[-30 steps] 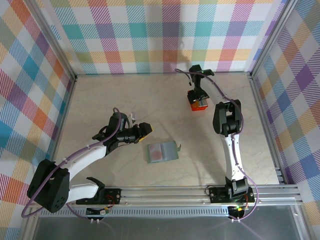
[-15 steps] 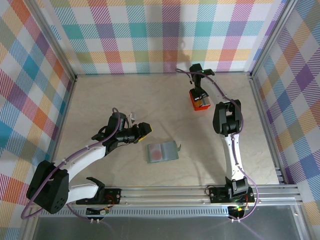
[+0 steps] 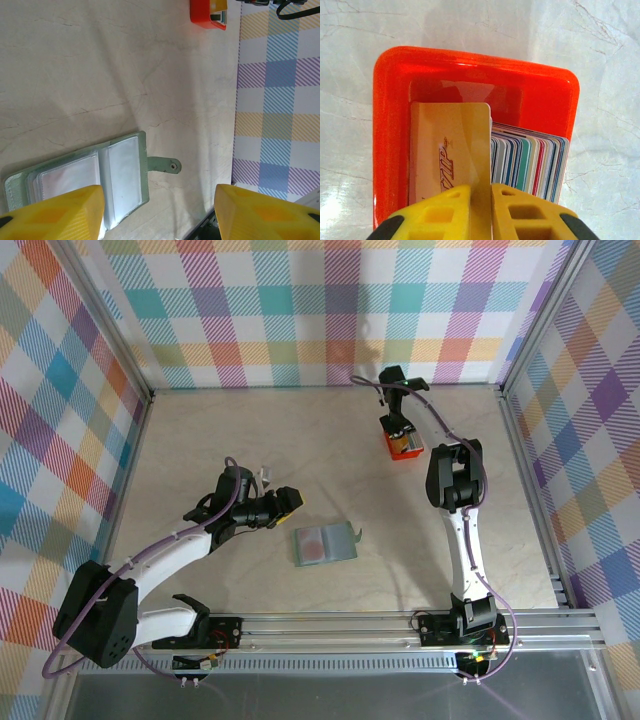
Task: Put the credit cards into the card holder
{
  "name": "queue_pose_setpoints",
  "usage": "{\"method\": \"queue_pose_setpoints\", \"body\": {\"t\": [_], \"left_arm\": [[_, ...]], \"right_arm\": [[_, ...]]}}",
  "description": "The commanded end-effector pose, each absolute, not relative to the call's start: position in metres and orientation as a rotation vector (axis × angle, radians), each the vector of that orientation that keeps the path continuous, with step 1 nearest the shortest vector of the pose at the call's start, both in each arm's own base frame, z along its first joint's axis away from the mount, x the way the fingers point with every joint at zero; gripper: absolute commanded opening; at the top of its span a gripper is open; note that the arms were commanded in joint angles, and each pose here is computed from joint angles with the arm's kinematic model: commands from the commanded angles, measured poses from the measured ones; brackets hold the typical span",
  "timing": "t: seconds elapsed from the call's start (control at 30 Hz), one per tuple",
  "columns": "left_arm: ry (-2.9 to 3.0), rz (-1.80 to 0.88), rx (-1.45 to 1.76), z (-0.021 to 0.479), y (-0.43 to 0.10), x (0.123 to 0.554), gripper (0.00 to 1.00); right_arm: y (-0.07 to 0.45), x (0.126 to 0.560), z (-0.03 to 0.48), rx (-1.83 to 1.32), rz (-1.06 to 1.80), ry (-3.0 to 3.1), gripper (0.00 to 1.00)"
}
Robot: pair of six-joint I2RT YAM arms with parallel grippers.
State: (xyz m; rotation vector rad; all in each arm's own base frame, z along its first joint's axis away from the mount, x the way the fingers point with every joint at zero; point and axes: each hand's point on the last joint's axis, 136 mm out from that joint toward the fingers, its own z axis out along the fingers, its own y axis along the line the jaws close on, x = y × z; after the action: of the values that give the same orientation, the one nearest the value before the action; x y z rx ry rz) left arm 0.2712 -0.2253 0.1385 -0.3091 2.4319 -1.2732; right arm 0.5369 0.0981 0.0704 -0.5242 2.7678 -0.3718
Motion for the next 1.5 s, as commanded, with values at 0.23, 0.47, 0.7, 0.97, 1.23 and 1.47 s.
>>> {"method": "queue_pose_setpoints", "body": {"t": [0.23,0.47,0.7,0.97,1.23,1.47], "left_arm": [[2.425,-1.276,-0.316,0.136,-0.220,0.268,0.59],[2.423,-1.277,-0.322,0.136,-0.219,0.267,0.59],[2.420,-1.269,-0.343,0.134,-0.216,0.265,0.59],[2.374,-1.235,-0.358,0.150,-0.208,0.265,0.59],[2.309,-1.254,-0.387,0.165,-0.203,0.264,0.59],[2.197,-1.367,-0.351,0.198,-0.212,0.268,0.59]], "right_arm": [[0.100,0.545,0.118,-0.487,-0.317,2.677,0.04],[0.114,0.539,0.119,-0.486,-0.176,2.697,0.00],[0.125,0.525,0.125,-0.352,0.123,2.748,0.00],[0.103,0.512,0.212,-0.211,0.033,2.574,0.00],[0.120,0.455,0.299,-0.138,0.317,2.337,0.00],[0.141,0.397,0.330,-0.099,0.632,2.197,0.00]]}}
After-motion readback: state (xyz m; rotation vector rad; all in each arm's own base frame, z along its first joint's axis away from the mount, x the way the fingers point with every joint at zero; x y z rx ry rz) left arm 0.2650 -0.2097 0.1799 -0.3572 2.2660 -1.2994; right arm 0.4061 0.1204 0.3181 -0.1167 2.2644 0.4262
